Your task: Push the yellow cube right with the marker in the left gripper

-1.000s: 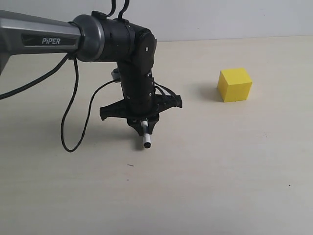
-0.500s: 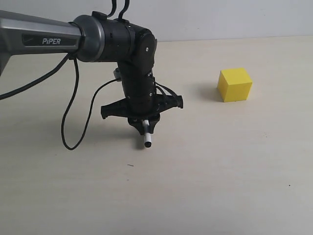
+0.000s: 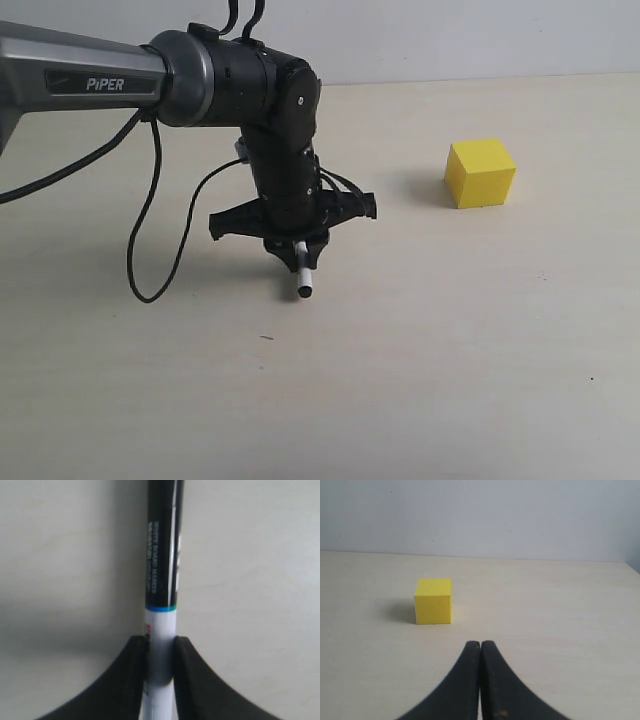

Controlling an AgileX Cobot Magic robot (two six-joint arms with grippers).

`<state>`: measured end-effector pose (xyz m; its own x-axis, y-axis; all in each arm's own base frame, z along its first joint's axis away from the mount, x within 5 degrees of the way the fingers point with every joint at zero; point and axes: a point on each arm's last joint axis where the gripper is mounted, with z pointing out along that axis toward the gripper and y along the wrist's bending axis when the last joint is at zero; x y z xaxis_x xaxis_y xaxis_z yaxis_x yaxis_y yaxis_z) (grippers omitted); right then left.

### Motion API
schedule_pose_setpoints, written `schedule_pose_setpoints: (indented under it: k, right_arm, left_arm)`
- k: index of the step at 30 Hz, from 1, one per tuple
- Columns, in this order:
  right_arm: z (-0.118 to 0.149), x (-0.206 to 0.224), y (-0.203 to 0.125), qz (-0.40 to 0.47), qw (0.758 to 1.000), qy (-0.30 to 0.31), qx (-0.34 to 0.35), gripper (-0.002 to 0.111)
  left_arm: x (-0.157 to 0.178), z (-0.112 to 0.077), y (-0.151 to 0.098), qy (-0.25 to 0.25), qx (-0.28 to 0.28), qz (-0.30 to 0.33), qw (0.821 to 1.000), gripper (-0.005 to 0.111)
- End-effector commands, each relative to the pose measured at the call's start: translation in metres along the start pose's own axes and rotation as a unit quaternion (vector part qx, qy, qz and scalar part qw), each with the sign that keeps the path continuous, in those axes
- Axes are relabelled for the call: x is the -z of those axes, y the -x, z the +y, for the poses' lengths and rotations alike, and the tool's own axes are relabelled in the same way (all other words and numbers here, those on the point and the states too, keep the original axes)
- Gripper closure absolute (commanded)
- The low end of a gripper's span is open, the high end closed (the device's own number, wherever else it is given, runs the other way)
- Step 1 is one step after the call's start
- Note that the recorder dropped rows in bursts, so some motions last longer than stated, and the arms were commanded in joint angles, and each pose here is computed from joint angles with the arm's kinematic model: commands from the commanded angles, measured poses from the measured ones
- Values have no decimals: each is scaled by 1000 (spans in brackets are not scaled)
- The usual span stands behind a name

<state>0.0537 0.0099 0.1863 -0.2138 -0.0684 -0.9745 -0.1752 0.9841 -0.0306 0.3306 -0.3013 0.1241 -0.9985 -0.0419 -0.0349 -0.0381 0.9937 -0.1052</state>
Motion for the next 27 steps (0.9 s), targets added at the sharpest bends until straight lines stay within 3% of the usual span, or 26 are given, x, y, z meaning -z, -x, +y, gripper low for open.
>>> schedule_pose_setpoints:
  k: [1, 13, 17, 23, 27]
  right_arm:
    - [0, 0, 0, -6, 1000, -3, 3, 108]
    - [0, 0, -1, -4, 1000, -3, 3, 108]
    - [0, 0, -1, -4, 1000, -3, 3, 108]
    - [0, 0, -1, -4, 1000, -3, 3, 108]
    - [0, 0, -1, -4, 1000, -3, 3, 108]
  left_arm:
    - [-1, 0, 2, 0, -1, -5, 1000, 90]
    - [-1, 0, 3, -2, -2, -10, 1000, 59]
    - [3, -1, 4, -5, -32, -15, 999, 53]
    - [33, -5, 6, -33, -115, -54, 991, 54]
    - [55, -13, 3, -54, -181, -92, 978, 81]
